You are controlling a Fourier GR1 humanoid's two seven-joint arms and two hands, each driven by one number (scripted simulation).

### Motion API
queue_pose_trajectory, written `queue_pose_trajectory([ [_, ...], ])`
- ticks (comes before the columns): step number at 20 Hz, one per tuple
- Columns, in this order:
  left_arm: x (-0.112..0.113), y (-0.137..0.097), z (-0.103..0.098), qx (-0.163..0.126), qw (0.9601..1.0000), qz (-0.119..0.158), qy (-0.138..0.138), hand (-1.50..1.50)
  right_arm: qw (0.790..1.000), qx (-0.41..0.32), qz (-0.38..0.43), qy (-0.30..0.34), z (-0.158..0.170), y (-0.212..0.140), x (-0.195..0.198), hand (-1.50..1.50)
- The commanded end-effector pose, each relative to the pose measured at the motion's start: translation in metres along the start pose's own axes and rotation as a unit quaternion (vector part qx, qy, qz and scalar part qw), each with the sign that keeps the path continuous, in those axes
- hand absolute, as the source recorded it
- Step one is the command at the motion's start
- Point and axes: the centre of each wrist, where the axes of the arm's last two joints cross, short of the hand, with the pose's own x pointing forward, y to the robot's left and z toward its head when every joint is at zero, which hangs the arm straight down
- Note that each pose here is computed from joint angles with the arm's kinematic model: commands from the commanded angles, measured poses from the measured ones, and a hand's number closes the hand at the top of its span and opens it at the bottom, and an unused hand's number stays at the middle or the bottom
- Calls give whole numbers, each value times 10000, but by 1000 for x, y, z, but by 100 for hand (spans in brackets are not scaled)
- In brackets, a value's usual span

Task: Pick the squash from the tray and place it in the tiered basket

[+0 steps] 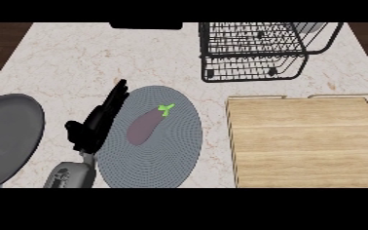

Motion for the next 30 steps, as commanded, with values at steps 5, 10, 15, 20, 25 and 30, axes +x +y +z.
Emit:
queue_pose_trajectory([
  [5,9,-13,-3,-29,10000,15,-50,0,9995,204,-185,152,-54,42,73,150],
  [10,-1,-6,-9,-125,9999,-12,-27,0,9985,532,-45,81,-72,55,109,150],
  [15,1,3,1,-111,9999,-109,7,0,9975,694,-43,106,-82,94,108,150],
  [20,11,6,-18,16,10000,-60,-26,0,9955,933,-183,48,-89,125,112,150],
  [25,3,-1,-2,-86,10000,-8,-19,0,9918,1140,-576,45,-93,164,112,150],
  [30,13,-2,-17,-29,9999,-4,-135,0,9852,1316,-1071,247,-98,163,131,150],
])
